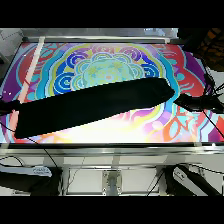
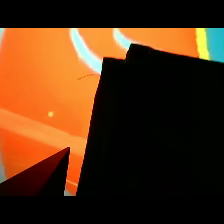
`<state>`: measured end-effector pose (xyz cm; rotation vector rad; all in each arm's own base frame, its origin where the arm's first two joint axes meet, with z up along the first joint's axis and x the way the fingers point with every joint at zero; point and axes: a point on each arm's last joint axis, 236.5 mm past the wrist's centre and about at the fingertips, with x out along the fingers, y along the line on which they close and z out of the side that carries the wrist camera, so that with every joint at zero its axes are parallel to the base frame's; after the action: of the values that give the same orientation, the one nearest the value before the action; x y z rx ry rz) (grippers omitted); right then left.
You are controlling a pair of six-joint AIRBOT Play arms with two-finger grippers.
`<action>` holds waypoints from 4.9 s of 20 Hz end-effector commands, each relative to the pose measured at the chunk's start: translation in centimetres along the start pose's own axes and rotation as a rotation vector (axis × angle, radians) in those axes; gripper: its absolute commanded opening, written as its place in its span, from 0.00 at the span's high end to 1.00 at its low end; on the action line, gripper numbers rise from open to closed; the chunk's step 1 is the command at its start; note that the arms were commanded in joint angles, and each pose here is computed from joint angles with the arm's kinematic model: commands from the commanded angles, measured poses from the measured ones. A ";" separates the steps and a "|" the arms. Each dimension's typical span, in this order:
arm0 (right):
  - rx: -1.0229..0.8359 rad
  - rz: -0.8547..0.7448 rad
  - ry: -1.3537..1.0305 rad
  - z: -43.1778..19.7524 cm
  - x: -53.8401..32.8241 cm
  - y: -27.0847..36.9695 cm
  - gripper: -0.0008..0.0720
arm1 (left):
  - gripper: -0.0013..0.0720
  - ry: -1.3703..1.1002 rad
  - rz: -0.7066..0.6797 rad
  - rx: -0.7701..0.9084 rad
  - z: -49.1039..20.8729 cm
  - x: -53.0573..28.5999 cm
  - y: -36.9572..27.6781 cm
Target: Fold the clothes and pants, and hang the long-sleeved shirts on hangers.
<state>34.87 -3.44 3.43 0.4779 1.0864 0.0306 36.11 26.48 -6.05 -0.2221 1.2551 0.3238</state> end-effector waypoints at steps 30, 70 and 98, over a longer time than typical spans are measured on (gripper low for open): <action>0.036 0.050 0.012 -0.3 0.0 1.2 0.49 | 0.24 0.217 -0.363 -0.169 -6.4 1.2 0.6; 0.039 0.049 0.010 -0.2 0.0 1.2 0.49 | 0.94 0.356 -0.525 -0.172 -9.0 3.2 -2.9; -0.113 -0.092 -0.034 1.0 0.1 -2.2 0.49 | 0.95 0.117 -0.753 0.301 -3.9 -16.0 -45.6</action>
<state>35.41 -5.51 3.00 0.3481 1.0619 0.0027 44.26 -14.42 7.21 -0.3475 1.2447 -0.4650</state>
